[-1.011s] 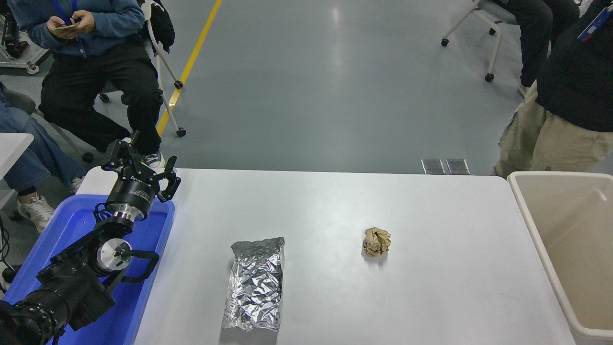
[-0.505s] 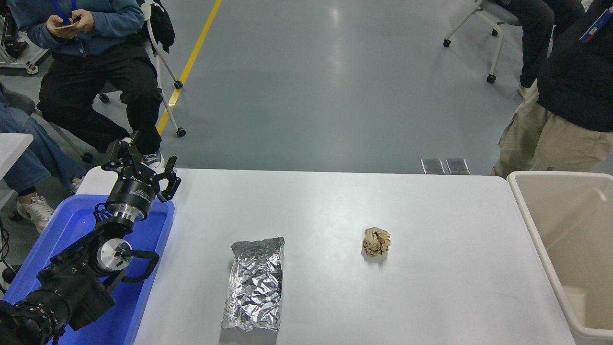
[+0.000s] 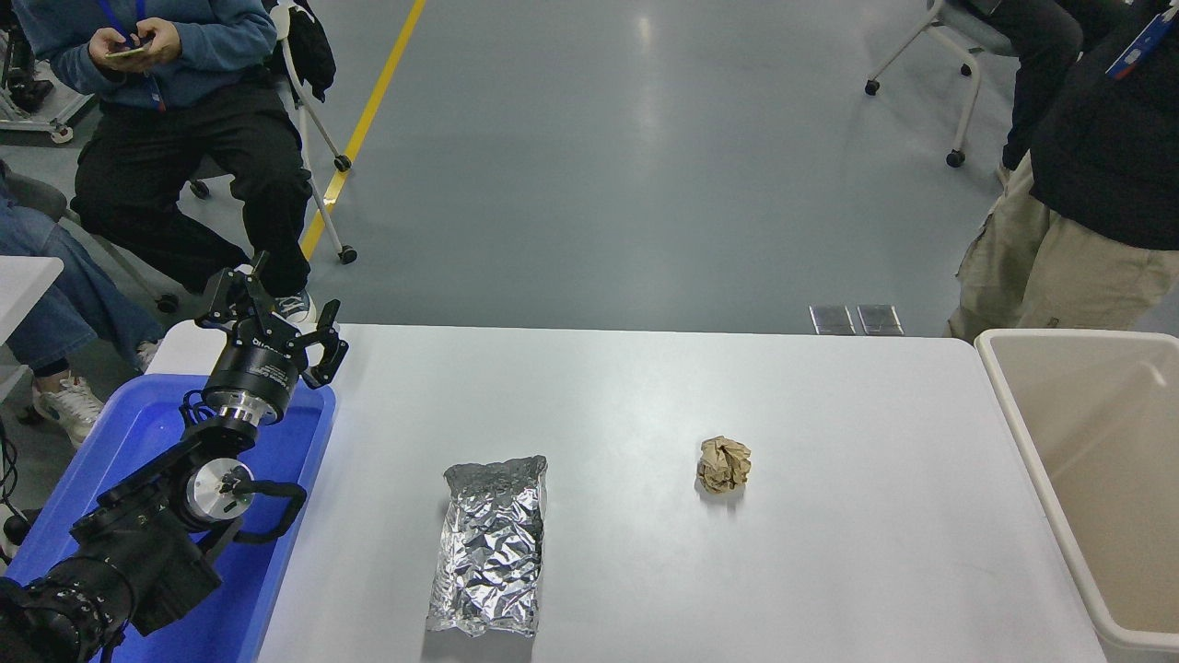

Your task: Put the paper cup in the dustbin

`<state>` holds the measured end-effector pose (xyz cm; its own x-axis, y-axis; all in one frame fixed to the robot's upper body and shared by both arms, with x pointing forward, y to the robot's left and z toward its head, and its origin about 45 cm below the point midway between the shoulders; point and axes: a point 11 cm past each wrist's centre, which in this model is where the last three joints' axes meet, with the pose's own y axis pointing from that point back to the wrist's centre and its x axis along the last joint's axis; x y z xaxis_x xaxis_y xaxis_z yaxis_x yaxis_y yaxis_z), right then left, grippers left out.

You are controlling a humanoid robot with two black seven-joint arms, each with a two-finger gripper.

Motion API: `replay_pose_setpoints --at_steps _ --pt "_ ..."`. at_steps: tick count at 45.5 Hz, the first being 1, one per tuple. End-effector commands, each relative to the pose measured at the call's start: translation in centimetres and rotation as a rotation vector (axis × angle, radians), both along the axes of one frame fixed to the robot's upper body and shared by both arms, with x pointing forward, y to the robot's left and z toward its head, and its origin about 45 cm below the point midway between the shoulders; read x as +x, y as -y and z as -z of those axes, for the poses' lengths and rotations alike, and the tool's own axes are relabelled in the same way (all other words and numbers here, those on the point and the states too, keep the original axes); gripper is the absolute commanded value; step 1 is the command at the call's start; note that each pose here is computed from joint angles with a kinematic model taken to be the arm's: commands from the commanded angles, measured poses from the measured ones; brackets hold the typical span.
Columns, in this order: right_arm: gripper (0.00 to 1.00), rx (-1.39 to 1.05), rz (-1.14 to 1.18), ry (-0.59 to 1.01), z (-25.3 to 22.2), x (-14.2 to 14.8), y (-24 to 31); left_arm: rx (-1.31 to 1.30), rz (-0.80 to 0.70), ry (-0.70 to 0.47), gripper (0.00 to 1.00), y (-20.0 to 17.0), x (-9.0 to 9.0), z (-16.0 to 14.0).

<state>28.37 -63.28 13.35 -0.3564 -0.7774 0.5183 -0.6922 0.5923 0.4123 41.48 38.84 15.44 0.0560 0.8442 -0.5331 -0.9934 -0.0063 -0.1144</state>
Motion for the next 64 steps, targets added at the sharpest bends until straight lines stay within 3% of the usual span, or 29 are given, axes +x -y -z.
replay_pose_setpoints --at_steps 1,10,26,47,64 --pt "1.00 0.201 0.003 0.216 -2.9 2.3 -0.1 0.000 0.000 0.000 1.00 0.0 0.0 0.0" --pt "1.00 0.461 -0.089 0.507 -7.1 7.0 -4.3 0.000 0.000 0.000 1.00 0.0 0.0 0.0" --pt "1.00 0.688 -0.221 0.786 -10.3 10.0 -11.1 0.000 0.000 0.000 1.00 0.0 0.0 0.0" --pt "1.00 0.799 -0.293 0.830 -5.5 10.6 -20.5 0.000 0.000 0.000 1.00 0.0 0.0 0.0" --pt "1.00 0.839 -0.293 0.814 -4.2 10.6 -22.4 0.000 0.000 0.001 1.00 0.0 0.0 -0.1"
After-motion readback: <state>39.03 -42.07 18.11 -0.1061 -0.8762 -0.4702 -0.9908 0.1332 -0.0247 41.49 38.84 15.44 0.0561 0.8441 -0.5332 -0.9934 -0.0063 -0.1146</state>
